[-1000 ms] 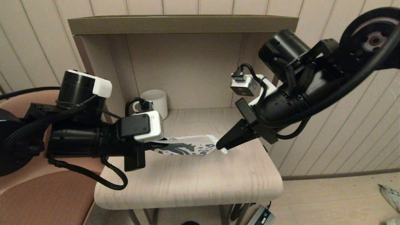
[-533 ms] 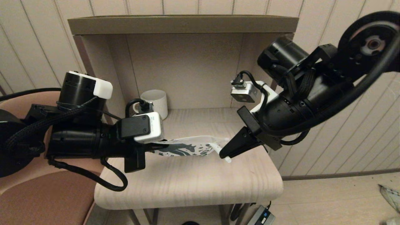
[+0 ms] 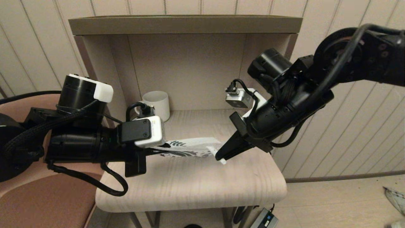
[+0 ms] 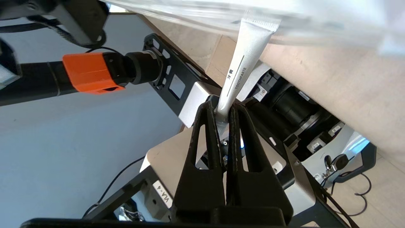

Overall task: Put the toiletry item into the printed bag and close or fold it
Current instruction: Place the toothpaste in the storage bag

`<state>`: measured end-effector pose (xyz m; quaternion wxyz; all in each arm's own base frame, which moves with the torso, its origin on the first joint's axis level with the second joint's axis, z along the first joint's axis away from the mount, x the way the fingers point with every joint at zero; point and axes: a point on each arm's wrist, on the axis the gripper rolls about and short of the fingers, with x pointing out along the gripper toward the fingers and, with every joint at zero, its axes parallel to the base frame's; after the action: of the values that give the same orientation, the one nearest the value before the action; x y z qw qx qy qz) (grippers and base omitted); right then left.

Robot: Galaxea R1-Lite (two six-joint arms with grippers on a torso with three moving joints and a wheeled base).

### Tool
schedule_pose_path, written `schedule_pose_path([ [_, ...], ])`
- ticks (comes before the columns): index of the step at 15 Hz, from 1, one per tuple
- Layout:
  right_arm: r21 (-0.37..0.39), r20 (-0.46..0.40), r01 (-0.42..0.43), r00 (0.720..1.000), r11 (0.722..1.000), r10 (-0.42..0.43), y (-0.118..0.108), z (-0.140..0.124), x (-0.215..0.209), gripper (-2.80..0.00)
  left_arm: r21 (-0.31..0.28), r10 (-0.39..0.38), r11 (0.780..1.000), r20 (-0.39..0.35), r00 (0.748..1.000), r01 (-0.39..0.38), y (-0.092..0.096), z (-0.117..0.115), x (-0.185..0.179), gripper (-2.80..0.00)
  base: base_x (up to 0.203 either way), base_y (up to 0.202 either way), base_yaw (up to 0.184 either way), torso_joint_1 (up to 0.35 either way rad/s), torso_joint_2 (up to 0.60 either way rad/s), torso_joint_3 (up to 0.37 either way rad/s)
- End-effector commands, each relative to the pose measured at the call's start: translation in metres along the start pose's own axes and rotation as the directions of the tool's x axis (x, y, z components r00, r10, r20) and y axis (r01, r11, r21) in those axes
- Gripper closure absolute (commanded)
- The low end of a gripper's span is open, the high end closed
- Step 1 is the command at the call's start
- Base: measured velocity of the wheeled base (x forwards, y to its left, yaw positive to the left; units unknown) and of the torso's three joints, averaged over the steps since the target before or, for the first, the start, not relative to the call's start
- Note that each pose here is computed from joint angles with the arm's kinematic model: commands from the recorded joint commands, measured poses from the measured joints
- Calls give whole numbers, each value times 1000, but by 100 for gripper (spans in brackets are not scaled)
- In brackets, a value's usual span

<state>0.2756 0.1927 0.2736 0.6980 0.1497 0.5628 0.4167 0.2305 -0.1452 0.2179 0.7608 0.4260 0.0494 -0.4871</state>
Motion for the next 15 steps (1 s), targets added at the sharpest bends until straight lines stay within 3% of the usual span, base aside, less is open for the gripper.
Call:
schedule_pose_path([
  [1, 13, -14, 2, 1000, 1000, -2, -4, 2, 5, 0, 10, 4, 1000, 10, 1000, -4, -1, 1, -2, 0, 0, 0, 0, 0, 0, 0],
  [15, 11, 0, -9, 1000, 1000, 9, -11, 14, 22, 0, 50, -17, 999, 60, 998, 14, -14, 14, -7, 0, 0, 0, 0, 0, 0, 0],
])
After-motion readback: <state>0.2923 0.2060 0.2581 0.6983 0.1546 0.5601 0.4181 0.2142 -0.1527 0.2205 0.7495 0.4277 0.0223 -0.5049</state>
